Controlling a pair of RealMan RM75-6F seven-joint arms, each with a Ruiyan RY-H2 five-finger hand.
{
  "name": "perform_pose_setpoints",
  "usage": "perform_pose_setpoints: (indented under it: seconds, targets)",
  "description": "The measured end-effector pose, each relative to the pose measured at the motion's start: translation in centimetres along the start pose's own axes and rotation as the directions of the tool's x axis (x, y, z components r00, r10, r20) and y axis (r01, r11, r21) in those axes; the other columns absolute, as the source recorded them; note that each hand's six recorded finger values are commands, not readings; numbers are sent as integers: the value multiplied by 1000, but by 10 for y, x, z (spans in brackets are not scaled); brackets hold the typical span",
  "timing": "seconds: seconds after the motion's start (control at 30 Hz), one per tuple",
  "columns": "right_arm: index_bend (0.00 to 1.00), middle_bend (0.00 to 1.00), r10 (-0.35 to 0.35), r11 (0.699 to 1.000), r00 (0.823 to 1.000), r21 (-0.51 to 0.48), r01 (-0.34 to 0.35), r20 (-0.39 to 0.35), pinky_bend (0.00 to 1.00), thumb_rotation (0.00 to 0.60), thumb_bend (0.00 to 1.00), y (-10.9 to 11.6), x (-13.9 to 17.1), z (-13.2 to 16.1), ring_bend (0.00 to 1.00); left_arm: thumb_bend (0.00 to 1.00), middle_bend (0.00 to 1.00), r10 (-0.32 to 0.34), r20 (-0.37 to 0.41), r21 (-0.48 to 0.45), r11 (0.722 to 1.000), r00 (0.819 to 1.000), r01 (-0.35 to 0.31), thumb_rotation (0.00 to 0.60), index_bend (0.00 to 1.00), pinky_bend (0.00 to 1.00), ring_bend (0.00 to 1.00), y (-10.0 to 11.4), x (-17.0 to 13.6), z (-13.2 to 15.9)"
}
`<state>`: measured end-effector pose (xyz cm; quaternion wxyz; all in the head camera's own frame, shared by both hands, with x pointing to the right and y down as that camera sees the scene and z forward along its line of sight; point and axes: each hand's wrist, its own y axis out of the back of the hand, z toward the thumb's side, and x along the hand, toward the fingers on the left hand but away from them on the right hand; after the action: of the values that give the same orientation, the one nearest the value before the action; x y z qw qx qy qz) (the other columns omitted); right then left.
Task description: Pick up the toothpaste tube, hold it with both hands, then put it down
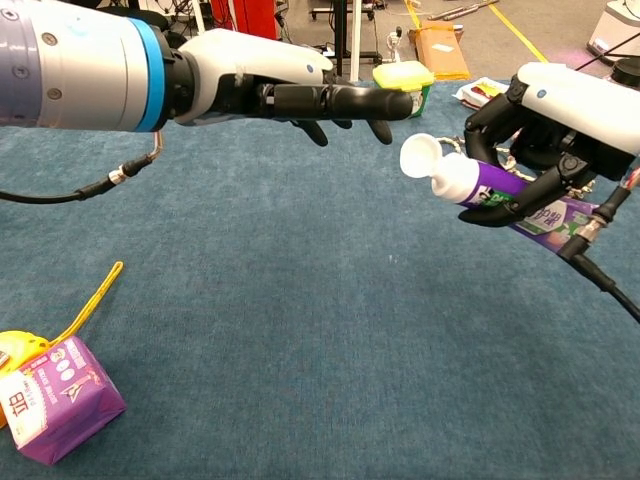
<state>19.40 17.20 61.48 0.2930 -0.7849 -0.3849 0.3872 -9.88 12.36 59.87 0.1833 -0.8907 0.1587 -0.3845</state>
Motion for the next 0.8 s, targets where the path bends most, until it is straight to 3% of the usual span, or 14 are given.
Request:
perform_pose_setpoints:
  seconds: [0.5,0.8]
  targets:
    - [726,950,3,999,1000,-39,-2,21,984,600,345,-7,-9,6,983,0,0,-29,26,-69,997,999,31,88,149,100,0,-10,21,16]
    - [729,950,17,1000,996,-17,-16,82,984,600,358,-9,-13,-12,983,0,0,-34,24,-57,998,999,35,87,160,100,0,-10,20,17]
